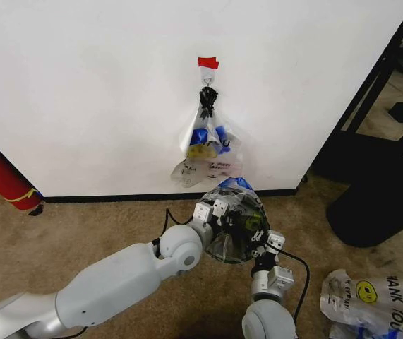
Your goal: Pick up the garbage bag from the wall and place it over the trash bin.
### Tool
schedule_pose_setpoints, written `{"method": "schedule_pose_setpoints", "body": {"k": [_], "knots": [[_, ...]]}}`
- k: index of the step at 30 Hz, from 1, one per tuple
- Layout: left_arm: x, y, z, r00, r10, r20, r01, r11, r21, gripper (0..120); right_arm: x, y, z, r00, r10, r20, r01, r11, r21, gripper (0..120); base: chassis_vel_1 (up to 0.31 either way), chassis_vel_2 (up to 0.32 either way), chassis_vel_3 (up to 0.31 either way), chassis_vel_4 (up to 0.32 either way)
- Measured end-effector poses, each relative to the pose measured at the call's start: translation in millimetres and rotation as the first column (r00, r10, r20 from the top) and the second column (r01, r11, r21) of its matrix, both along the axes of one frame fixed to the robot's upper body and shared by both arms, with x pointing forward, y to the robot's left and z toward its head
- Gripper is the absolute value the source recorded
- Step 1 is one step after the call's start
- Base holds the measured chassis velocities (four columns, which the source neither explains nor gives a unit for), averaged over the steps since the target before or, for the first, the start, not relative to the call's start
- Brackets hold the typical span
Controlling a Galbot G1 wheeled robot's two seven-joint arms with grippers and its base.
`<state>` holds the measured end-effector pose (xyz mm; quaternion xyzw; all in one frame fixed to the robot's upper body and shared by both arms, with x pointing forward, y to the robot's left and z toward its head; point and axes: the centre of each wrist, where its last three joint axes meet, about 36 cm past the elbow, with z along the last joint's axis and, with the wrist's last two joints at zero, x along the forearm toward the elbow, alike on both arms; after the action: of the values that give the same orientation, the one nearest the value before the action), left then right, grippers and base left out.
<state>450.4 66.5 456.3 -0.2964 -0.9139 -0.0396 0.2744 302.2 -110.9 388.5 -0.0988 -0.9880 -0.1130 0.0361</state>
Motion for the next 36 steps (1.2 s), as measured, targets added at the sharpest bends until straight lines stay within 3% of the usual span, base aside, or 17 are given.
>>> {"method": "schedule_pose_setpoints", "body": {"k": [20, 36], "knots": [[25, -36, -22, 0.999, 0.019, -0.034, -0.016, 0.998, 0.067, 0, -5, 7, 5, 1.0, 0.025, -0.004, -0.025, 0.999, 0.031, 0, 0.0, 0.0, 0.0, 0.0], [30, -40, -42, 0.999, 0.044, -0.028, -0.04, 0.992, 0.123, 0, -14, 11, 8, 0.999, 0.034, -0.039, -0.031, 0.996, 0.08, 0, 0.0, 0.0, 0.0, 0.0]]}}
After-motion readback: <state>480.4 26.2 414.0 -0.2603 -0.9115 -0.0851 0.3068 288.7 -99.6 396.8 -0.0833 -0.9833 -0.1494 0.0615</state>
